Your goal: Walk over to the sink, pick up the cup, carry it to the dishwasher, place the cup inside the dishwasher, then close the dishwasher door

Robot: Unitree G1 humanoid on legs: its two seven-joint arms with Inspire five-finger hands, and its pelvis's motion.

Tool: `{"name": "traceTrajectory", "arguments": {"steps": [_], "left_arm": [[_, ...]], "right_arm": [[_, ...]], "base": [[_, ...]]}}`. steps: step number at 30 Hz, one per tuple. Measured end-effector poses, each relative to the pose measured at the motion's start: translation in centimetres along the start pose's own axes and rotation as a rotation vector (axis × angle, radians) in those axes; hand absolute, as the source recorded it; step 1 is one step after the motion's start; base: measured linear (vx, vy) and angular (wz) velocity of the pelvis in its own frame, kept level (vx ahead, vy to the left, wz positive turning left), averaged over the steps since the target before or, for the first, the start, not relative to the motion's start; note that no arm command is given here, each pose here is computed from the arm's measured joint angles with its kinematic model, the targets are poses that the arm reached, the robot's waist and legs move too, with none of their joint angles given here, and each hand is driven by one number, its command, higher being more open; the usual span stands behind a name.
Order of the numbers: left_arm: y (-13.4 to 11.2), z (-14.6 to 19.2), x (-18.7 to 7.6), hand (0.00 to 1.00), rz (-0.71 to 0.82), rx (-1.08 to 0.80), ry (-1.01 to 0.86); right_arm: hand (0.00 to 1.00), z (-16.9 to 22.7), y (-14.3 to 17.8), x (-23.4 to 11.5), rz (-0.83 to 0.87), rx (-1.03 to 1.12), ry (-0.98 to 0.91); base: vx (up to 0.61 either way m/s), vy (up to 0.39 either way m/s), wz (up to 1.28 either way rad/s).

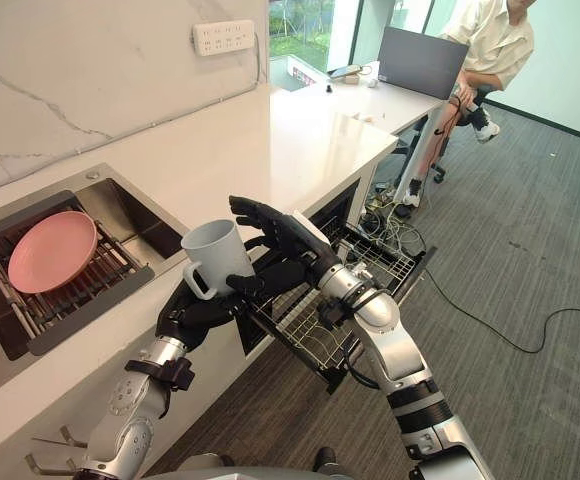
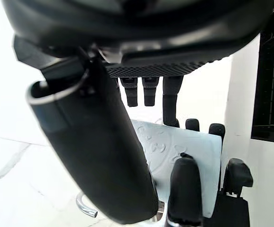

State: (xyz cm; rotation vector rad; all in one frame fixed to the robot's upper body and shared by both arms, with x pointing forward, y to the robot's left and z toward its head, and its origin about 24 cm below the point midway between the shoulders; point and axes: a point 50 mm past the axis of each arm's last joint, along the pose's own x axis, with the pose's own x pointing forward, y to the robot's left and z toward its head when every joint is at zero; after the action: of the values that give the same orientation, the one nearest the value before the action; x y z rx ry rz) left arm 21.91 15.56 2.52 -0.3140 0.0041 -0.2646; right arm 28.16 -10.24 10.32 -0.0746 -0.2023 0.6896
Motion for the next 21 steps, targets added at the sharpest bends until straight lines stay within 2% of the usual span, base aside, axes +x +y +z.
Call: {"name": "traceTrajectory", "arguments": {"steps": [12,18,19,21], "left_arm": [[-0.1,-0.2,0.3,0.30,-0.035,0.129,0.057],[0.7,-0.1,1.5,0.30,-0.141,0.432,0.178],[0.8,-0.2,1.7,0.30,-0.153,0.472,0.196],[1.2,-0.6,1.9,0.30,-0.196,0.607,0.263]], "right_arm": [[0.90,-0.9,-0.2,-0.6,0.029,-0.029,0.061],[0.90,-2.7,-1.2,-1.8,0.063,-0.077,0.192],[0.30,-3.1,-1.2,-2.0,0.065,-0.075,0.215],[0.30,-4.4,-0.9,-2.4,0.089,-0.066,0.294]], "base": [[0.00,0.000,0.01],[-0.04,-0.016,0.05],[-0.07,-0.012,0.01],[-0.04,-0.003,-0.01]]}}
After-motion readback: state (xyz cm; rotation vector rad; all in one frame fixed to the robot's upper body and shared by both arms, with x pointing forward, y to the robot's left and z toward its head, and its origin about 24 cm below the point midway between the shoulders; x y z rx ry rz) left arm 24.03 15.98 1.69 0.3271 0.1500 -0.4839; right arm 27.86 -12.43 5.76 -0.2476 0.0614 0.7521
